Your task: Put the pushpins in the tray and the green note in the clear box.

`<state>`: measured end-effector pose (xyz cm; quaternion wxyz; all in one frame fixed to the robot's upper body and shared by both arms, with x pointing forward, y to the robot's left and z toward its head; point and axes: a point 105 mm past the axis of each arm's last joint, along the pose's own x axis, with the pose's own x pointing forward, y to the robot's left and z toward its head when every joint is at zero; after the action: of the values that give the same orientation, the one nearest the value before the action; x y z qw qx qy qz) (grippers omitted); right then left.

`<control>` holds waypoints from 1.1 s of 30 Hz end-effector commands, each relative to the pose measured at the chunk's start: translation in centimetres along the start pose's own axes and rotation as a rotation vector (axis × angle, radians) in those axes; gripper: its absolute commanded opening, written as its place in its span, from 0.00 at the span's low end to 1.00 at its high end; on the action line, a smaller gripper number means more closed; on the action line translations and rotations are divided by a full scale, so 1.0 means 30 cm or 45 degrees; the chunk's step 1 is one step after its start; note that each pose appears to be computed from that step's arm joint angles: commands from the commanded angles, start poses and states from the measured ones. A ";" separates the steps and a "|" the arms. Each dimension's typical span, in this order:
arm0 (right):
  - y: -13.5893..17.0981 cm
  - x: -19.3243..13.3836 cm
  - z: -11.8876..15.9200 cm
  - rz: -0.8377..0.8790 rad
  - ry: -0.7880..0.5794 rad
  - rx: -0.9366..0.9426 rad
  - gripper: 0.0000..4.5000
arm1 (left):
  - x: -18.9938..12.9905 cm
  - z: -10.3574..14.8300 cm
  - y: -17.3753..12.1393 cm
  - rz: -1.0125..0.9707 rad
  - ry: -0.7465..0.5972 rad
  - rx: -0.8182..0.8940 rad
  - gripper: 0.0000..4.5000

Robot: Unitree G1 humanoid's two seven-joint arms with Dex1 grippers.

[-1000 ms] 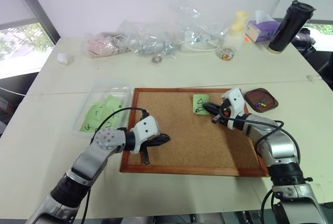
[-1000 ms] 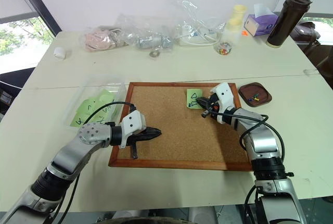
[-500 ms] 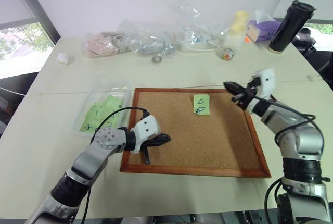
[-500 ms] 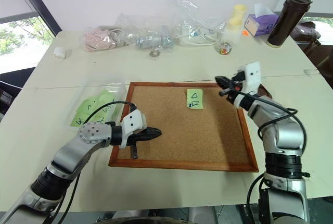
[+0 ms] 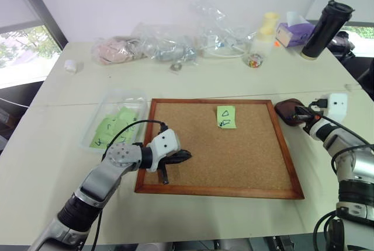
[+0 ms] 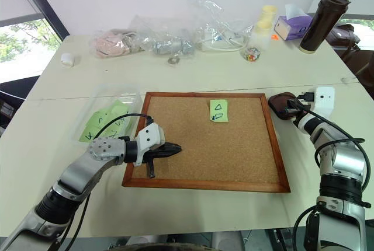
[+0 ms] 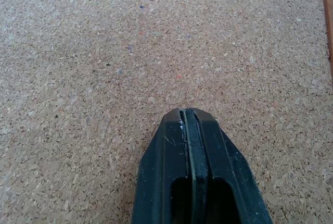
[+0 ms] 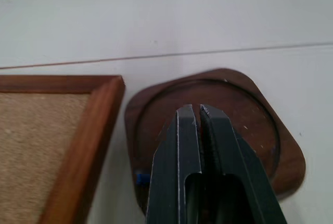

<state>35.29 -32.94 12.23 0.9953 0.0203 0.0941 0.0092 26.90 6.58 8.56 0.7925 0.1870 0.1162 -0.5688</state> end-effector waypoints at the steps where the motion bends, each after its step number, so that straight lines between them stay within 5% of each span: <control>1: -0.008 0.012 0.052 -0.012 -0.073 -0.032 0.01 | 0.006 -0.029 -0.013 -0.013 0.037 -0.029 0.00; 4: -0.007 0.020 0.053 -0.012 -0.075 -0.032 0.01 | 0.005 -0.030 -0.013 -0.009 0.037 -0.028 0.00; 7: -0.006 0.027 0.059 -0.010 -0.081 -0.031 0.21 | 0.004 -0.030 -0.013 -0.006 0.037 -0.029 0.00; 14: -0.008 0.029 0.068 -0.004 -0.082 -0.045 0.98 | 0.004 -0.028 -0.010 0.001 0.033 -0.030 0.00; 26: 0.068 -0.003 0.210 0.110 -0.244 -0.054 0.98 | 0.007 -0.025 -0.010 -0.003 0.026 -0.024 0.00; 33: 0.040 0.002 0.184 0.060 -0.205 -0.086 0.98 | 0.010 -0.023 -0.010 -0.006 0.022 -0.019 0.00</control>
<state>36.62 -30.98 16.39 0.9983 0.0044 0.0331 0.0470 26.94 6.55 8.54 0.7945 0.1856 0.1139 -0.5669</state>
